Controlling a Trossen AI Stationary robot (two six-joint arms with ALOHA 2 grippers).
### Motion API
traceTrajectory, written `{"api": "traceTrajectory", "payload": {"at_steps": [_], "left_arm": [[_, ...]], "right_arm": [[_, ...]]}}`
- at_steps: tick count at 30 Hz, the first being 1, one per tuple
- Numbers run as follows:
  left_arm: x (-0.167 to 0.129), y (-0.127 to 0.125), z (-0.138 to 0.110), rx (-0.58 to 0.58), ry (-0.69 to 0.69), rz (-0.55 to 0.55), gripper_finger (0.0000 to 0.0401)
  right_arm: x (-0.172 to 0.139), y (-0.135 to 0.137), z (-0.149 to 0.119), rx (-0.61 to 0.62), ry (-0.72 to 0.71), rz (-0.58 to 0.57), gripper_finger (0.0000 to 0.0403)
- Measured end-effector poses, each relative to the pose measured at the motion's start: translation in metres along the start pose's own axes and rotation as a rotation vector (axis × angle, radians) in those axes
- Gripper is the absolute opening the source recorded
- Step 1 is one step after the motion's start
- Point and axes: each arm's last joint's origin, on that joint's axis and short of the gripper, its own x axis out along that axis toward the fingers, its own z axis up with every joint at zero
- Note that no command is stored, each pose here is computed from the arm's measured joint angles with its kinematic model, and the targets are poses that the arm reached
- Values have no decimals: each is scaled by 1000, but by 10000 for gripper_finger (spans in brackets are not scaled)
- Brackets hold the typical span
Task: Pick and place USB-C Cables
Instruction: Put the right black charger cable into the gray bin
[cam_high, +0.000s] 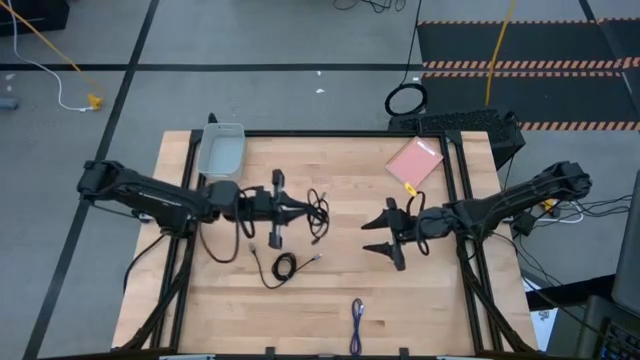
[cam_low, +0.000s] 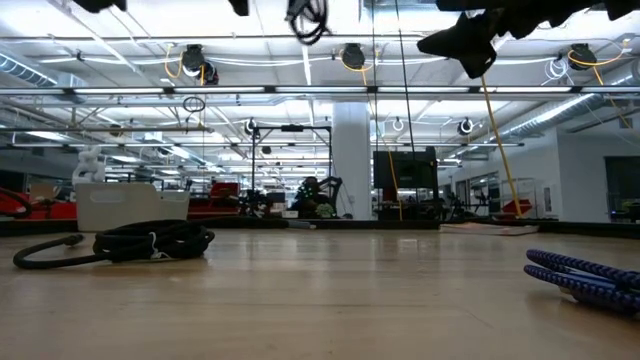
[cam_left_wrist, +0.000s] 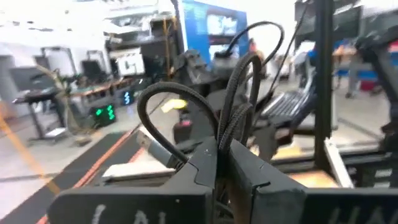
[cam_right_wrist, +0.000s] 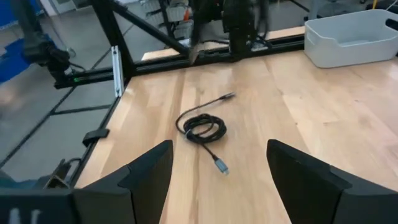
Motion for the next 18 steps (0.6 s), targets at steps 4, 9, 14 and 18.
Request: {"api": "traceTrajectory", "payload": {"at_steps": [4,9,14,18], "left_arm": [[-20,7,18,31,32,65,16],[-52,18,37,47,86,163,10],[-85,30,49,70,149,287,21],[-109,40,55,70,185,360,9]], "right_arm": [[0,2,0,-7,-4,9,254],[0,2,0,-71,-4,10,254],[0,2,0,-160,-5,9,254],[0,1,0,-216,-11,-21,254]]}}
